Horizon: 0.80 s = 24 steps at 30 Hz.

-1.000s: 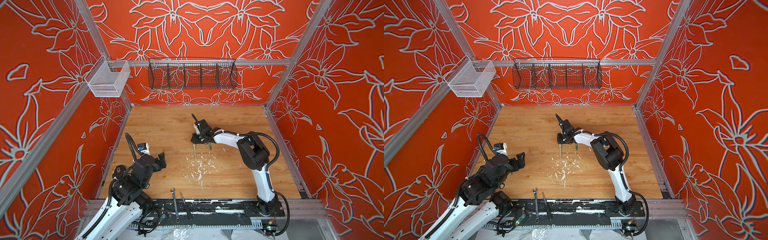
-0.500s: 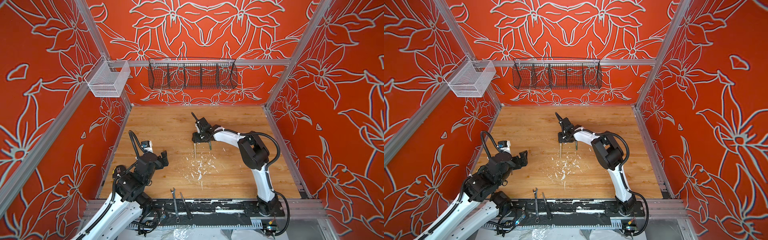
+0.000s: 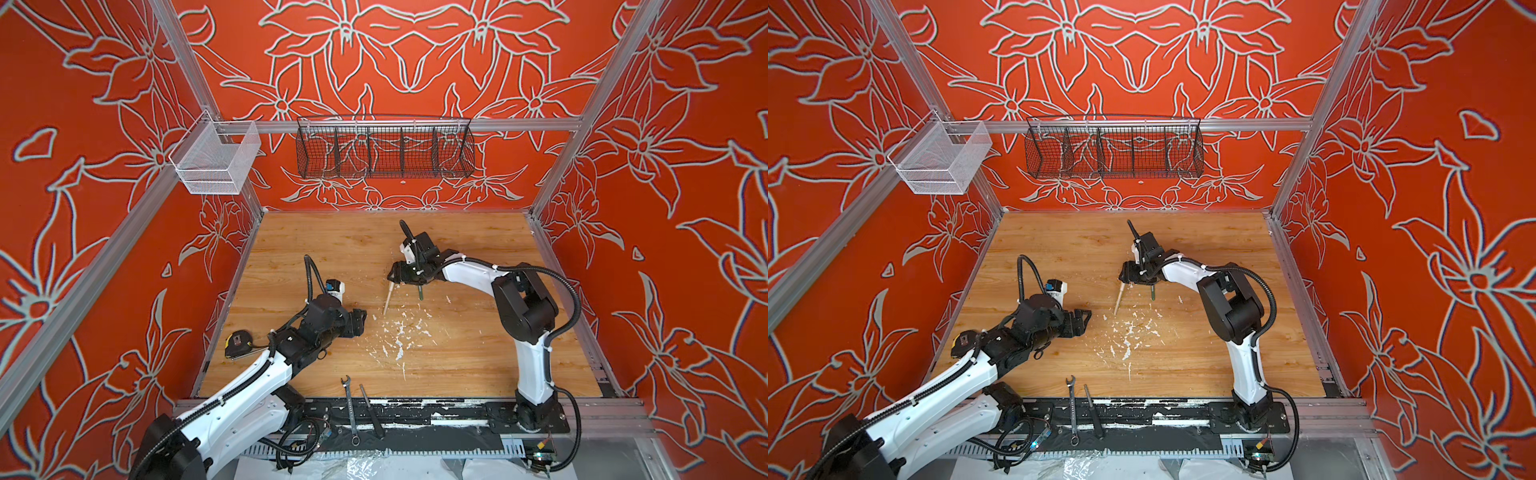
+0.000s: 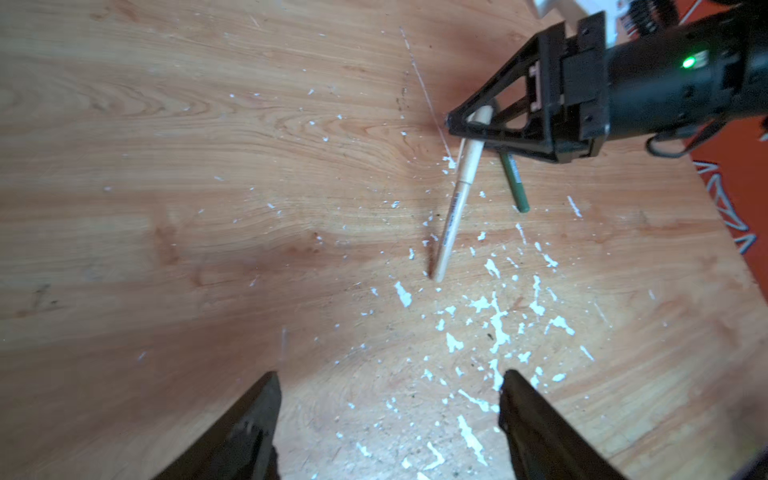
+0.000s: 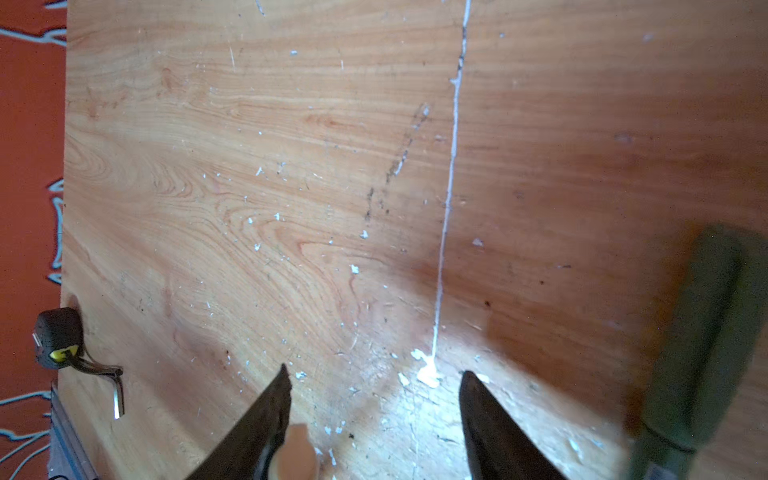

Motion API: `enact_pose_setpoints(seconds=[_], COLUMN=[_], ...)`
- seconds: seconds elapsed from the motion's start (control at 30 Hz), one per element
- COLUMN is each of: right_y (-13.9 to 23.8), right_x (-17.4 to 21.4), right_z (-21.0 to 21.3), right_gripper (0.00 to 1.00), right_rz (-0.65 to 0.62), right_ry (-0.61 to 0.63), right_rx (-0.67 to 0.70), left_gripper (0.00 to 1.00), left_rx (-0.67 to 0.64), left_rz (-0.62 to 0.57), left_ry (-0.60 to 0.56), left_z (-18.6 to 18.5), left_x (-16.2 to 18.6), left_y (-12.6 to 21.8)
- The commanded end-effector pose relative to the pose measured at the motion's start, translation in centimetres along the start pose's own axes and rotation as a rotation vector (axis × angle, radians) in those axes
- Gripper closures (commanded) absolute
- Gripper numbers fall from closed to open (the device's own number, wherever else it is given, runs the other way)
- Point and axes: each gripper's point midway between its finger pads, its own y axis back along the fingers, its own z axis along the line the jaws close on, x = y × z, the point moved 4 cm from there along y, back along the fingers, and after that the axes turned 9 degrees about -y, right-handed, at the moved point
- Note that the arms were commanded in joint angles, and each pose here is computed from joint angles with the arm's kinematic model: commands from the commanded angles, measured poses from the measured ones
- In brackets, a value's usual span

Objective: Insert the pens into the pen caps

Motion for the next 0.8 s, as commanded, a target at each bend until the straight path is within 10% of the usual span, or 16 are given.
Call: enact_pose_setpoints(seconds=[0.0, 0.3, 0.77], right_y=[1.1, 1.2, 2.7], right_x=[0.3, 0.8, 1.8], right_z=[1.6, 2.4, 3.1], right_gripper=[0.35, 0.35, 0.34], right_rz=[0.006, 0.025, 0.041], right_ry=[0.004, 0.024, 0.044], right_rx=[-0.076, -0.13, -0.2], left_gripper=[0.12, 0.15, 0.49], left_rx=[0.137, 0.166, 0.109], left_rz=[-0.074, 0.075, 0.198], left_ry=[-0.05, -0.138, -0.134], left_z=[-2.4, -4.3, -4.1], left_x=[-2.1, -1.6, -0.2], left_y=[-0.7, -5.8, -11.1])
